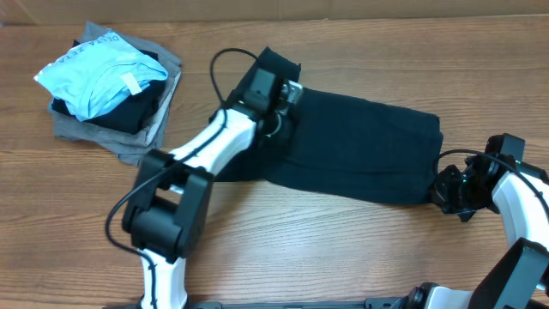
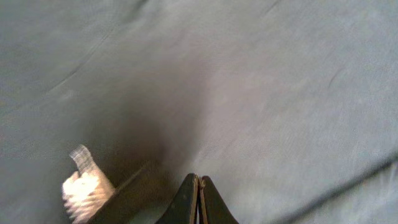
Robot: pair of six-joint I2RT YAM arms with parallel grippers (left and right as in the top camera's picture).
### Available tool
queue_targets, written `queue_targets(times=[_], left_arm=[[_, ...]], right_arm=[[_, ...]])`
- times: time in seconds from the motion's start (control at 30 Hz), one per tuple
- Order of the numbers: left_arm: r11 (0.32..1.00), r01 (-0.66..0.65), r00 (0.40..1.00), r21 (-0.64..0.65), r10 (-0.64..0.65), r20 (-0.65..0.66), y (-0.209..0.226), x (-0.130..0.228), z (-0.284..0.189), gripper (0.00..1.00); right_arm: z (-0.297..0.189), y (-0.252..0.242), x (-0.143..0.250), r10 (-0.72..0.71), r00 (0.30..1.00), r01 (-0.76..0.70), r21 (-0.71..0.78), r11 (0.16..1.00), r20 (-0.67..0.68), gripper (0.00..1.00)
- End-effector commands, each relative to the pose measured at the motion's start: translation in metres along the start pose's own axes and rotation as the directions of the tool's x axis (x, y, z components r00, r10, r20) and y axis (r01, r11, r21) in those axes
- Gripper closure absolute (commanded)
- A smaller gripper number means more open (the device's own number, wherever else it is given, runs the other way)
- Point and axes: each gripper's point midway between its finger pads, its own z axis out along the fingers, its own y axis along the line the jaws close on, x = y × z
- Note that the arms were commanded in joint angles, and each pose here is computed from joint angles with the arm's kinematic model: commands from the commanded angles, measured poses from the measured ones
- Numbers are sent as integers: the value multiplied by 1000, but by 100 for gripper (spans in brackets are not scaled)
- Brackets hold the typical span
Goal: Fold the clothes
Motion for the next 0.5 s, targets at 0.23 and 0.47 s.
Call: queue_targets(times=[0.23,0.47], left_arm=[[996,74,997,52,-73,-20,-20,-32,-28,79],[980,33,992,-195,-55,-111,13,-27,-61,75]], right_arm=[[-6,1,-5,-2,1000,2,5,1000,17,95],[-6,1,-6,-3,1000,3,4,1000,19,95]])
